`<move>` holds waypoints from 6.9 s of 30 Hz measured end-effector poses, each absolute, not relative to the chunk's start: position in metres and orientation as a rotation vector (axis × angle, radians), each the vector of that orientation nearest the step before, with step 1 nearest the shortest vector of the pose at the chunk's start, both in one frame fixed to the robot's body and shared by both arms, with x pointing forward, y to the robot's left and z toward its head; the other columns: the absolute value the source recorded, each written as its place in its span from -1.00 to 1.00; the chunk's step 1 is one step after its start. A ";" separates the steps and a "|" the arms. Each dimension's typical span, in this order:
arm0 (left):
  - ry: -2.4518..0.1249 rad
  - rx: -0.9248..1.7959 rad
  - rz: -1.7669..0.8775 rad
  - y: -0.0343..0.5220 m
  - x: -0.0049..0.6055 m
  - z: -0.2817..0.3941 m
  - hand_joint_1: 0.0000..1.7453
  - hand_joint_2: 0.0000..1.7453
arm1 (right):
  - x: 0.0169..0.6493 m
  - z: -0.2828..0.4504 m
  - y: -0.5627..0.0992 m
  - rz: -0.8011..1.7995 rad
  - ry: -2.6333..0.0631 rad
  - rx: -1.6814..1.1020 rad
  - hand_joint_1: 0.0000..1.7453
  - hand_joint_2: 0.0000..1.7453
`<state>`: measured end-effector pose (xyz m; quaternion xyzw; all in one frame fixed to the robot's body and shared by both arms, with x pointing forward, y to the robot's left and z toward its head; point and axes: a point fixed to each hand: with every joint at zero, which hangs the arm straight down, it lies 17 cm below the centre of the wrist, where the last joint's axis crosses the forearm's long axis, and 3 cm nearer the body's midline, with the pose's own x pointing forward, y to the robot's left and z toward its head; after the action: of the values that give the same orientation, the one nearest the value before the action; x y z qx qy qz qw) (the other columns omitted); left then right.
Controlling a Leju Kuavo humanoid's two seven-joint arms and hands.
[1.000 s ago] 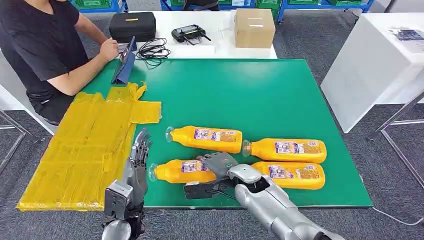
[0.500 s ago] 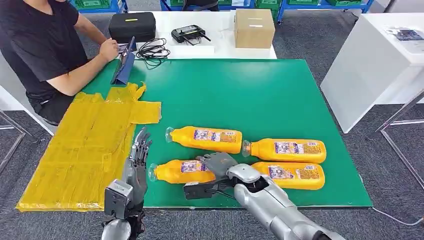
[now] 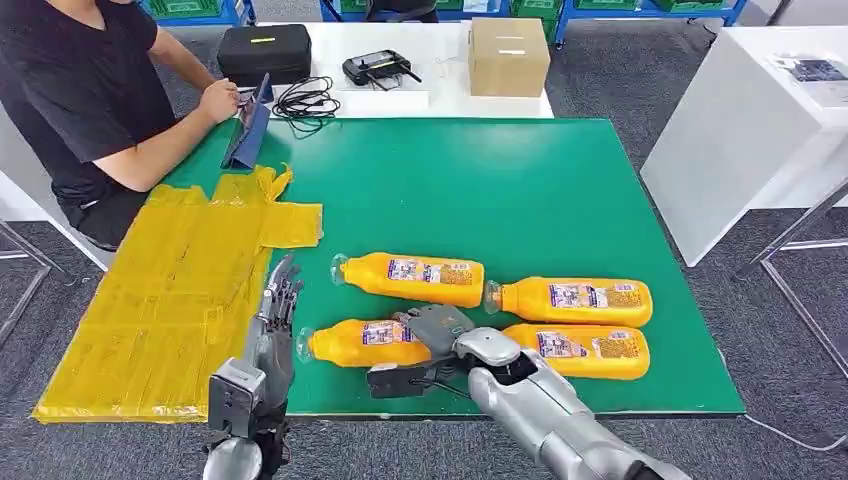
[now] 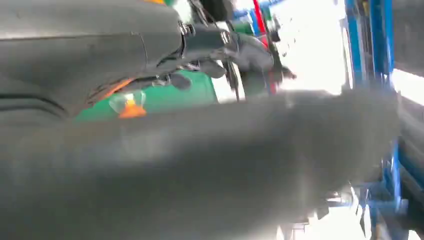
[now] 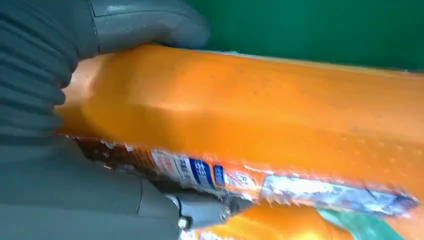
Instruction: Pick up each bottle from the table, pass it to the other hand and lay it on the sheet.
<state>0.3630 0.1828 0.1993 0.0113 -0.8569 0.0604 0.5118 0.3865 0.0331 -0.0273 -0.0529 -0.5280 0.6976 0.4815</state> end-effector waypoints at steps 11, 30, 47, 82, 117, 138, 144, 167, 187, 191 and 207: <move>-1.932 0.143 0.544 0.258 0.347 0.188 -1.00 1.00 | 0.352 0.176 0.003 0.394 -1.905 0.245 1.00 1.00; -1.952 0.104 0.512 0.253 0.348 0.193 -1.00 1.00 | 0.352 0.198 -0.028 0.296 -1.962 0.208 1.00 1.00; -1.996 -0.745 0.348 0.153 0.317 0.231 -1.00 1.00 | 0.336 0.156 0.022 0.532 -1.827 0.310 1.00 1.00; -1.983 -0.112 0.030 0.147 0.340 0.195 1.00 1.00 | 0.289 0.132 0.112 1.001 -1.785 0.394 1.00 1.00; -1.917 1.320 -0.621 0.236 0.406 0.214 1.00 1.00 | 0.412 0.187 -0.051 0.809 -1.946 -0.166 -1.00 -1.00; -1.309 1.134 -1.270 0.324 0.503 0.016 -1.00 -1.00 | 0.493 0.108 -0.103 0.981 -1.646 -0.224 -1.00 -1.00; -1.268 1.104 -1.291 0.334 0.506 0.007 -1.00 -1.00 | 0.502 0.095 -0.110 0.994 -1.597 -0.232 -1.00 -1.00; -1.834 -0.525 -0.357 0.222 0.465 0.126 -1.00 -1.00 | 0.541 0.110 -0.024 1.193 -1.496 -0.326 -1.00 1.00; -1.890 -0.752 -0.246 0.200 0.461 0.170 -1.00 -1.00 | 0.500 0.019 -0.031 1.412 -1.038 -0.377 -1.00 1.00; -1.904 -0.795 -0.233 0.187 0.468 0.185 -1.00 -1.00 | 0.492 -0.015 -0.084 1.463 -0.791 -0.541 1.00 1.00; -1.883 -0.857 -0.159 0.174 0.478 0.198 -1.00 -1.00 | 0.501 -0.027 -0.156 1.364 -0.653 -0.709 1.00 1.00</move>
<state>0.4779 0.1743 0.1979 -0.3558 -0.7816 -0.0659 0.5082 0.5014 -0.1561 -0.0271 -0.3147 -0.2897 0.6053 0.6713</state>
